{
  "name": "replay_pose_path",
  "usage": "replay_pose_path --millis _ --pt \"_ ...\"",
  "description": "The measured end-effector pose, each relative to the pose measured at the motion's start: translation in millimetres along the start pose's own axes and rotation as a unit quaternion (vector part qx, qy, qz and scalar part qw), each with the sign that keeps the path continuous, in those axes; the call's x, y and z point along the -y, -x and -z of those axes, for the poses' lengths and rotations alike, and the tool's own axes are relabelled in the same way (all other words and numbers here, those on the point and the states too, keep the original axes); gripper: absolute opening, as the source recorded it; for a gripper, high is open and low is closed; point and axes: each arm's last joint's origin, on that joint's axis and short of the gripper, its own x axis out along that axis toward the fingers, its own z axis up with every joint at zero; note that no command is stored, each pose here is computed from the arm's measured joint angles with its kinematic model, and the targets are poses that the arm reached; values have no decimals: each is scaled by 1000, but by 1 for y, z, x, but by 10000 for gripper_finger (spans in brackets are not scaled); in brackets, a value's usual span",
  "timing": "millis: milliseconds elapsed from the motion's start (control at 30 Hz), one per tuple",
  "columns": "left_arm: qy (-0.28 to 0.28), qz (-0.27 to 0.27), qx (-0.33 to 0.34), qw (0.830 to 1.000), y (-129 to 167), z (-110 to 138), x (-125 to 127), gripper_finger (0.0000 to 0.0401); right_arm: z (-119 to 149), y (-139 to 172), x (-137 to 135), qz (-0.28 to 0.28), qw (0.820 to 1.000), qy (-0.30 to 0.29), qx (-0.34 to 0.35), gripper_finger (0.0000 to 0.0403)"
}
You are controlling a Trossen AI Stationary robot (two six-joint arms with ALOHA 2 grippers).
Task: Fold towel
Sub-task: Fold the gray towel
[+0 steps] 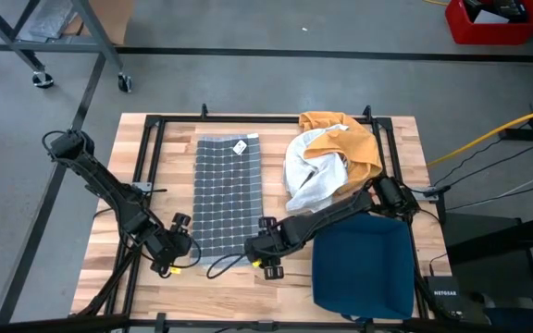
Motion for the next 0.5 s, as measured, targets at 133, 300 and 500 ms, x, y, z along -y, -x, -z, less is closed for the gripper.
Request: replay_pose_path --millis 133,300,500 --pt "-1 -15 1 1000 -4 -1 1 166 3 -10 -2 10 1000 22 -9 179" --pt "-8 -9 15 1000 -15 -7 7 166 2 -12 -2 14 1000 22 -3 179" --pt "-27 -5 14 1000 -28 -9 16 166 -2 -14 -3 13 1000 21 15 179"
